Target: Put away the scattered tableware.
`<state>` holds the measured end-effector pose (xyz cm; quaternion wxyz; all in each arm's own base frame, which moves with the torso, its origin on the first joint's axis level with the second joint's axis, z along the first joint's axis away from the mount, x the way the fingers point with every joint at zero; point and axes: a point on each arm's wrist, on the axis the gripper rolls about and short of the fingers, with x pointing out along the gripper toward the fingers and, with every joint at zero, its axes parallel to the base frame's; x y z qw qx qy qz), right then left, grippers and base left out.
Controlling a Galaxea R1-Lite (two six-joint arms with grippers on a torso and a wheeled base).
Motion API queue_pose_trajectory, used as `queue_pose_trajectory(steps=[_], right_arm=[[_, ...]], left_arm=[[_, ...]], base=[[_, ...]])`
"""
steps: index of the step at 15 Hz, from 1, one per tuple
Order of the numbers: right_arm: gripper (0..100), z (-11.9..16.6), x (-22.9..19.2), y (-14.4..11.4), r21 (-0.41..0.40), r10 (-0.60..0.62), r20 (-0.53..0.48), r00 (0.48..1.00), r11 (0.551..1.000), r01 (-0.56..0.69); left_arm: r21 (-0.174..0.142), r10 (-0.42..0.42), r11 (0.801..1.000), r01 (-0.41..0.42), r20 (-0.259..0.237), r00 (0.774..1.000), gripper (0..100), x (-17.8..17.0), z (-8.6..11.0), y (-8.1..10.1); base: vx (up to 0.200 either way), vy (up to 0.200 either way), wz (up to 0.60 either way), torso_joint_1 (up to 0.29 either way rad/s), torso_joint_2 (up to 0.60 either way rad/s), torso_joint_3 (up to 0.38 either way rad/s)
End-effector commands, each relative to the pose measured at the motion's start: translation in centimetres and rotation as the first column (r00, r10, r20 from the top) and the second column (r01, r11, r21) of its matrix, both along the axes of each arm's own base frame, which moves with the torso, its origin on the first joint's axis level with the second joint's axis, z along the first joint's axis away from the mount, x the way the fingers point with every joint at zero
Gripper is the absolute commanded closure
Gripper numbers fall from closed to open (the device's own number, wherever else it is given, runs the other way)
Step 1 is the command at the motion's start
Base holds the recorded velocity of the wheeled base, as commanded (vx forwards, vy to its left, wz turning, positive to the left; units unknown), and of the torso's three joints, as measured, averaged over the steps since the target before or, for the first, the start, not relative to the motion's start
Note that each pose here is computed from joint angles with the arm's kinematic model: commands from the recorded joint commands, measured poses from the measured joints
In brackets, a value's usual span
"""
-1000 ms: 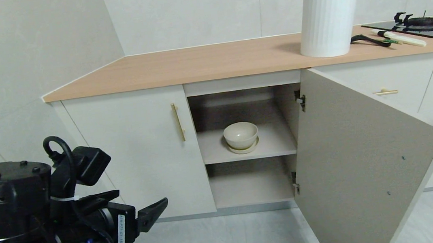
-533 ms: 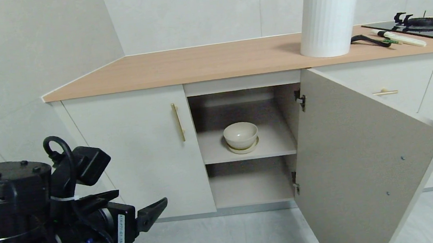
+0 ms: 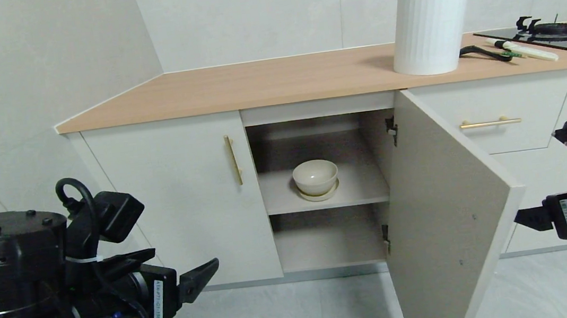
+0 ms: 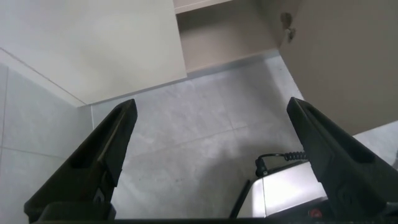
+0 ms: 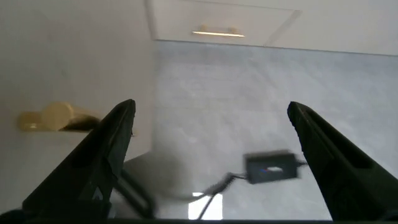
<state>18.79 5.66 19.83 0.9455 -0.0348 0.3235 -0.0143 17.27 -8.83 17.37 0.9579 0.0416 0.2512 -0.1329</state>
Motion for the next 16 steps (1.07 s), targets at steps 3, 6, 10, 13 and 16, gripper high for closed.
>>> queue_pose_trajectory(steps=[3,6,10,13,16], right_arm=[[0,-2.4,2.1,3.7,0.105,0.051,0.018,0.999,0.993,-0.053],[0,-3.6,4.2,5.6,0.152,0.075,0.068,0.995,0.985,-0.085],[0,-2.5,5.8,9.1,0.202,0.281,0.095,0.955,0.934,-0.295],[0,-2.8,8.9,11.1,0.197,0.316,0.105,0.943,0.923,-0.331],[0,-4.7,10.1,11.8,0.213,0.319,0.063,0.946,0.922,-0.325]], left_arm=[[-0.002,0.0,1.0,0.0,0.005,1.0,0,0.0,0.1,0.0],[-0.03,0.004,1.0,-0.003,0.025,1.0,0,-0.4,0.7,0.2],[-0.068,0.011,0.998,-0.006,0.076,0.997,0,-0.3,1.1,0.2],[-0.067,0.012,0.998,-0.007,0.076,0.997,0,-0.1,1.1,0.1],[-0.079,0.034,0.997,-0.025,0.106,0.994,0,1.2,0.6,-0.2]], base=[[0.0,0.0,0.0,0.0,0.0,0.0],[0.0,0.0,0.0,0.0,0.0,0.0],[0.0,0.0,0.0,0.0,0.0,0.0],[0.0,0.0,0.0,0.0,0.0,0.0],[0.0,0.0,0.0,0.0,0.0,0.0]])
